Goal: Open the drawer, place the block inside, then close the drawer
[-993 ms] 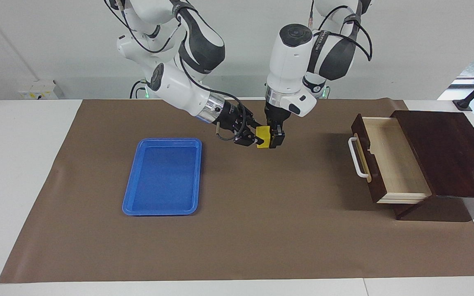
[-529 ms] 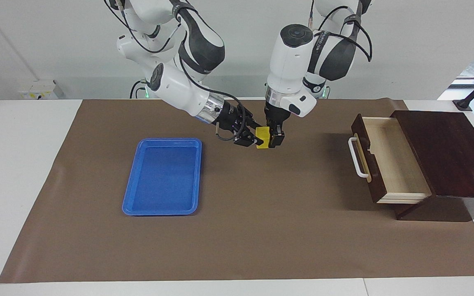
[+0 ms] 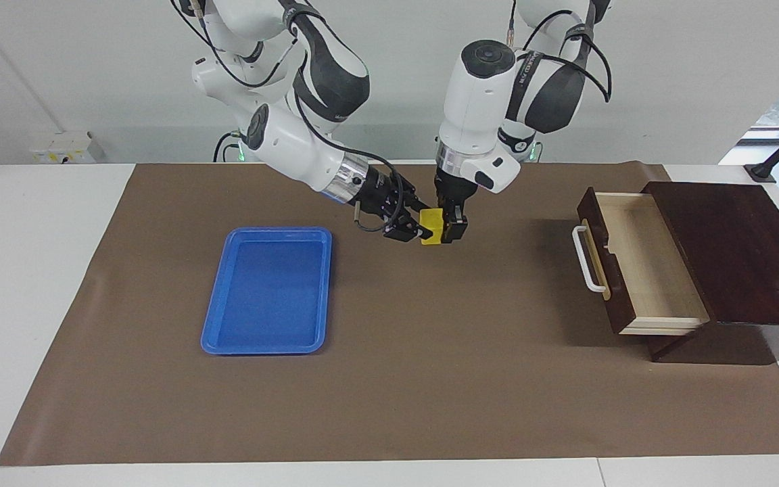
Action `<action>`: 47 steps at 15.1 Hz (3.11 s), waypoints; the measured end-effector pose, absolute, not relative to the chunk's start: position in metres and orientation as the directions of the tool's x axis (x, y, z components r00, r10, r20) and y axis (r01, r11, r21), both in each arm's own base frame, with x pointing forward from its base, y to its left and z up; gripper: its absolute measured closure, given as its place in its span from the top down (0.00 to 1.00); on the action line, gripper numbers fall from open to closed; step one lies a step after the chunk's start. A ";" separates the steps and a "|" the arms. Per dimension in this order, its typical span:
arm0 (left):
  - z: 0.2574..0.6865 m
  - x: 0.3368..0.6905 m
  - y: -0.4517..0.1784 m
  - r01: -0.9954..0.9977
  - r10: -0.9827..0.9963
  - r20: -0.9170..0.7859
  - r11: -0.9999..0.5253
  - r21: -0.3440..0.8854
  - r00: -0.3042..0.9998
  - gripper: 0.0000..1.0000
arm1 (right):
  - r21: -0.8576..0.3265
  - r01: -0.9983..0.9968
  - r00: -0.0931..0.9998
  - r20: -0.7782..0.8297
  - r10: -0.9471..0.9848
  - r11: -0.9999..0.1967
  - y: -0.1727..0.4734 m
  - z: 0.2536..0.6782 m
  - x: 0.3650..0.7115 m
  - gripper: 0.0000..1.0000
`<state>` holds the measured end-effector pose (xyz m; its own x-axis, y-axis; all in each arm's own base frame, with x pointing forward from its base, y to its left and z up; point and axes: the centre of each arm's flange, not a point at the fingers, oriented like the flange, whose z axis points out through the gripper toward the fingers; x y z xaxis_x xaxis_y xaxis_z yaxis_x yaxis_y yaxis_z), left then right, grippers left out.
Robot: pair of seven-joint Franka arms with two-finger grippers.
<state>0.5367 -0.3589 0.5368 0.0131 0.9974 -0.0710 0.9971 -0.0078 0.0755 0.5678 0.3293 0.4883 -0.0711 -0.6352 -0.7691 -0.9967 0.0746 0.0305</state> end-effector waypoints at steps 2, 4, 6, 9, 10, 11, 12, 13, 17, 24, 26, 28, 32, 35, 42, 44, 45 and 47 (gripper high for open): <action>0.536 0.542 -0.350 0.997 0.998 -0.066 0.002 0.075 0.003 0.56 | 0.029 -0.997 -0.071 -0.769 -0.635 0.076 0.329 0.489 0.568 1.00; 0.536 0.554 -0.331 0.997 0.998 -0.059 -0.007 0.080 0.011 0.56 | 0.028 -0.997 -0.070 -0.770 -0.634 0.076 0.329 0.490 0.568 1.00; 0.535 0.569 -0.303 0.996 0.998 -0.048 -0.042 0.079 0.046 0.56 | 0.033 -0.996 -0.075 -0.769 -0.635 0.077 0.326 0.489 0.570 1.00; 0.538 0.589 -0.254 0.990 0.991 -0.027 -0.126 0.066 0.128 0.56 | 0.059 -0.993 -0.111 -0.768 -0.631 0.102 0.279 0.498 0.592 1.00; 0.541 0.595 -0.235 0.986 0.987 -0.019 -0.155 0.059 0.157 0.56 | 0.060 -0.992 -0.120 -0.758 -0.641 0.115 0.248 0.505 0.604 1.00; 0.544 0.601 -0.211 0.983 0.984 -0.014 -0.176 0.053 0.177 0.56 | 0.054 -0.991 -0.120 -0.737 -0.665 0.120 0.212 0.513 0.615 1.00; 0.549 0.607 -0.186 0.980 0.981 -0.009 -0.192 0.051 0.193 0.56 | 0.040 -0.992 -0.113 -0.712 -0.693 0.120 0.181 0.523 0.623 1.00; 0.552 0.612 -0.159 0.976 0.977 -0.004 -0.212 0.048 0.212 0.56 | 0.009 -0.995 -0.082 -0.682 -0.727 0.104 0.151 0.534 0.628 1.00; 0.554 0.624 -0.049 0.958 0.958 0.003 -0.287 0.015 0.287 0.56 | -0.157 -0.976 0.211 -0.532 -0.820 -0.149 0.078 0.562 0.630 1.00; 0.514 0.619 0.046 0.956 0.957 -0.004 -0.290 0.035 0.290 0.56 | -0.197 -0.597 0.799 -0.226 -0.557 -0.777 -0.003 0.575 0.608 1.00; 0.498 0.616 0.048 0.959 0.959 -0.011 -0.283 0.015 0.283 0.56 | -0.132 -0.419 0.904 -0.151 -0.400 -0.898 -0.016 0.585 0.598 1.00; 0.482 0.612 0.056 0.968 0.967 -0.018 -0.253 -0.002 0.253 0.56 | -0.063 -0.261 0.961 -0.109 -0.253 -0.963 -0.023 0.601 0.585 1.00; 0.453 0.606 0.057 0.986 0.986 -0.022 -0.164 -0.009 0.164 0.56 | -0.025 -0.119 0.989 -0.091 -0.116 -0.993 -0.023 0.641 0.542 1.00; 0.443 0.602 0.054 0.992 0.992 -0.026 -0.128 -0.017 0.127 0.56 | -0.006 -0.062 0.990 -0.125 -0.061 -0.998 -0.022 0.643 0.514 1.00; 0.431 0.591 0.052 0.994 0.994 -0.021 -0.108 -0.001 0.108 0.56 | 0.005 -0.038 0.995 -0.092 -0.039 -0.999 -0.029 0.600 0.516 1.00; 0.433 0.589 0.052 0.994 0.994 -0.019 -0.107 0.003 0.107 0.60 | 0.004 -0.043 0.995 -0.089 -0.043 -0.999 -0.034 0.594 0.523 1.00; 0.433 0.589 0.052 0.994 0.994 -0.019 -0.107 0.005 0.107 0.72 | 0.004 -0.043 0.995 -0.088 -0.043 -0.999 -0.034 0.594 0.527 1.00; 0.434 0.590 0.052 0.994 0.994 -0.018 -0.105 0.009 0.105 0.93 | 0.004 -0.043 0.996 -0.077 -0.044 -0.999 -0.035 0.600 0.533 1.00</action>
<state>0.5896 0.0520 0.4342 0.1049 0.9943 -0.0181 0.9945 -0.1048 0.0093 0.5328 -0.0352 0.6003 0.9961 -0.0435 -0.0766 -0.0434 -0.9991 0.0037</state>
